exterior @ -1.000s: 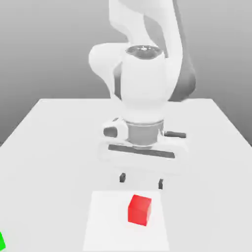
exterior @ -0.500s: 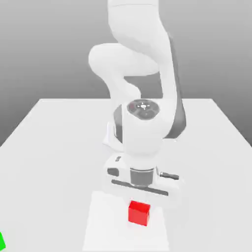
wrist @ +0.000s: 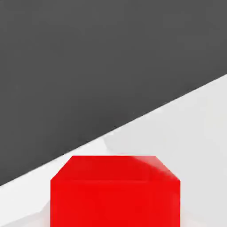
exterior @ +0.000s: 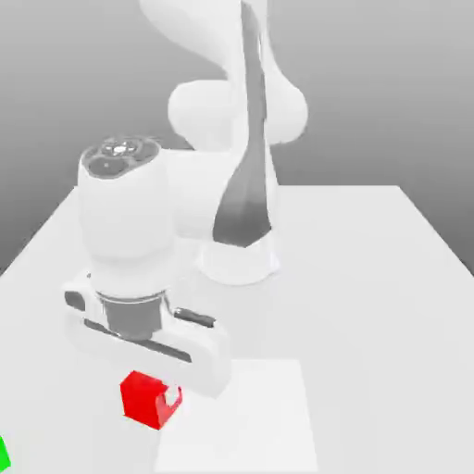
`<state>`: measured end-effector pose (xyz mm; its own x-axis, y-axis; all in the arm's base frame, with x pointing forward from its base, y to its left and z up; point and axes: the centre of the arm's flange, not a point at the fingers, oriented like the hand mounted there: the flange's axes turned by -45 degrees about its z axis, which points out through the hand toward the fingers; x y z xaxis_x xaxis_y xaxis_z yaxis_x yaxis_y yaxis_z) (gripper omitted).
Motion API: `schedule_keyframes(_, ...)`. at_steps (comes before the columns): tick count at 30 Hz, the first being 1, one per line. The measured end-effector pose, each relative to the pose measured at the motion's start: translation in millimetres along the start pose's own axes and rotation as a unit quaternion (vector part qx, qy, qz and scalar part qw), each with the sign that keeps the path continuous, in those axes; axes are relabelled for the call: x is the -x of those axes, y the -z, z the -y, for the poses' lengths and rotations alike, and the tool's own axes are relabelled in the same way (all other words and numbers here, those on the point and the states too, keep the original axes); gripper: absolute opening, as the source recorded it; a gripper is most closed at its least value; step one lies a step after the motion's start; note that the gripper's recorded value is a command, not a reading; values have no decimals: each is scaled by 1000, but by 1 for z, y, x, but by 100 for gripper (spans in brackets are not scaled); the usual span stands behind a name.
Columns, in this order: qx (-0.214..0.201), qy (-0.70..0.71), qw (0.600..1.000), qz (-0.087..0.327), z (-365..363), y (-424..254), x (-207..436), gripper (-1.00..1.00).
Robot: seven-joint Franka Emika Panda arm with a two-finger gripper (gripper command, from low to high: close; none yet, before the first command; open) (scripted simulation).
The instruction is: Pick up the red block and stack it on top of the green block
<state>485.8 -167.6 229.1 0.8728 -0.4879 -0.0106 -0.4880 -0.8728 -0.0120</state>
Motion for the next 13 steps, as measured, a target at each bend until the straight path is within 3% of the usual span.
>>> schedule_keyframes(6, 3, -41, 999, -5, -118, 14, -65, -100)
schedule_keyframes(9, 5, -45, 999, -6, -134, -22, -73, -100)
schedule_keyframes(10, 5, -46, 999, -6, -136, -36, -73, 100)
schedule_keyframes(13, 5, -46, 999, -6, -136, -36, -73, 100)
